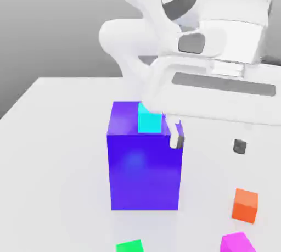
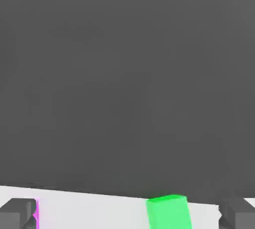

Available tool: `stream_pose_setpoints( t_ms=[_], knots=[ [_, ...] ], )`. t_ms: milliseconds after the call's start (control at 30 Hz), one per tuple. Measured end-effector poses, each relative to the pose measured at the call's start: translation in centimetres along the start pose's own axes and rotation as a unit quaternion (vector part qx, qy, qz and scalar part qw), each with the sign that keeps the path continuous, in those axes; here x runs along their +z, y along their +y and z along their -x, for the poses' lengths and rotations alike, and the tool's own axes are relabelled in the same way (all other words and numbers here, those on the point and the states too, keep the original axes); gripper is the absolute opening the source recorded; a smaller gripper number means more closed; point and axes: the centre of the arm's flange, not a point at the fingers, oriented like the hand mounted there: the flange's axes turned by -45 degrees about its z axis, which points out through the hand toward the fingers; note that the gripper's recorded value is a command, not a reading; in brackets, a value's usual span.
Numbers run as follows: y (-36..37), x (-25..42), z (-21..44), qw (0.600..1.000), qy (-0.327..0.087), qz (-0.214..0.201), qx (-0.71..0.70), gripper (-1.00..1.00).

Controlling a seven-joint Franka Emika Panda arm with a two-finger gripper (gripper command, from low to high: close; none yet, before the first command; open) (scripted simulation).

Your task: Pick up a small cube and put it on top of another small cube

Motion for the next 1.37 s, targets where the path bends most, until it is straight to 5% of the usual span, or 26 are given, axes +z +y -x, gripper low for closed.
stream_pose_setpoints(
  t_ms=[467, 500, 867, 1133, 1233, 1267, 1367],
  knots=[
    [-10.1, 18.8, 5.5, 0.99, -0.105, -0.081, -0.039, 0.0],
    [-10.3, 20.2, 5.9, 0.99, -0.106, -0.081, -0.039, -1.0],
    [-9.3, 15.6, 4.9, 0.99, -0.107, -0.081, -0.033, -1.0],
    [9.5, 13.9, 4.6, 0.945, -0.129, -0.039, 0.297, -1.0],
    [11.5, 17.1, 5.7, 0.93, -0.129, -0.035, 0.343, -1.0],
    [11.5, 18.4, 6.1, 0.929, -0.129, -0.034, 0.346, 1.0],
    [11.5, 18.4, 6.1, 0.929, -0.129, -0.034, 0.346, 1.0]
  ],
)
